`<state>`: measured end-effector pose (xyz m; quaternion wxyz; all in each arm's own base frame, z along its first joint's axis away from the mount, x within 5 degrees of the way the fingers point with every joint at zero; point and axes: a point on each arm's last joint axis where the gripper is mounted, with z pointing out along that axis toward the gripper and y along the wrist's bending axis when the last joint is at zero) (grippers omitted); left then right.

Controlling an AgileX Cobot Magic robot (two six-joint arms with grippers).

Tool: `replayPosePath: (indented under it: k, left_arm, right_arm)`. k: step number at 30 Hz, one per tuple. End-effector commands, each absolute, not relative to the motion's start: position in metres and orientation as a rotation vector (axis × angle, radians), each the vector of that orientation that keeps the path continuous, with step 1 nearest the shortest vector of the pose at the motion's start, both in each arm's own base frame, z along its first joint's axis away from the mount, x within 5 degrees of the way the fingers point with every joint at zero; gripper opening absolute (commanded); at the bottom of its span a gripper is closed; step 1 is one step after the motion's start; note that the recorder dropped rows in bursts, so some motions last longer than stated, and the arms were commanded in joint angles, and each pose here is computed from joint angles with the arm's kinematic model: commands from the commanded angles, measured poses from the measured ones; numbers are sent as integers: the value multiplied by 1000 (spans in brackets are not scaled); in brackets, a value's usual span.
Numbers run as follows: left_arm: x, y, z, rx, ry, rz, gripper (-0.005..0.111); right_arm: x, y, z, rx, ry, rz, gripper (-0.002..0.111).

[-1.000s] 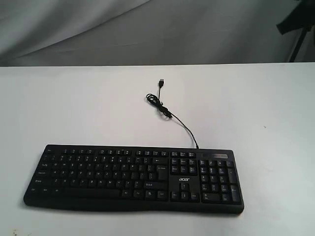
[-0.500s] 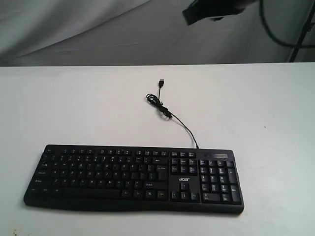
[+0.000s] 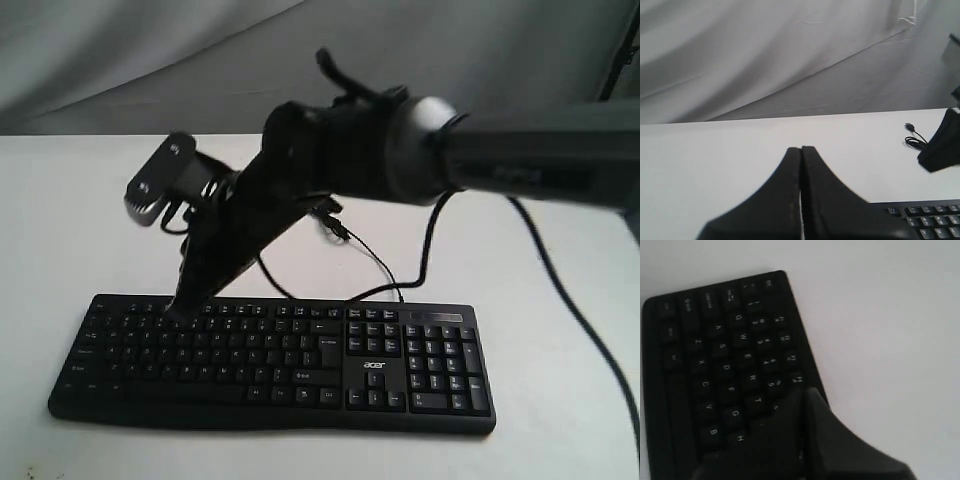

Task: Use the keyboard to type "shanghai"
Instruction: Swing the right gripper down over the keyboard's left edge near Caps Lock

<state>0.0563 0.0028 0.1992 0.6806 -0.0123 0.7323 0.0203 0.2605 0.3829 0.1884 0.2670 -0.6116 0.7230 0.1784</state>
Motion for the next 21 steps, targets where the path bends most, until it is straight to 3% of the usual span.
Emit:
replayPosePath:
  k: [1,6,11,21]
  left_arm:
    - [56,2,199,-24,1637,39,0]
    - [56,2,199,-24,1637,39,0]
    - [56,2,199,-24,1637,39,0]
    - [56,2,199,-24,1637,39,0]
  right_arm:
    - [255,407,184,-1669,1909,522,0]
    - [256,435,188,-1732,1893,600,0]
    - [246,458,163,-1815,1877,601,0]
    - [240,466,145,-1843,1874,589,0]
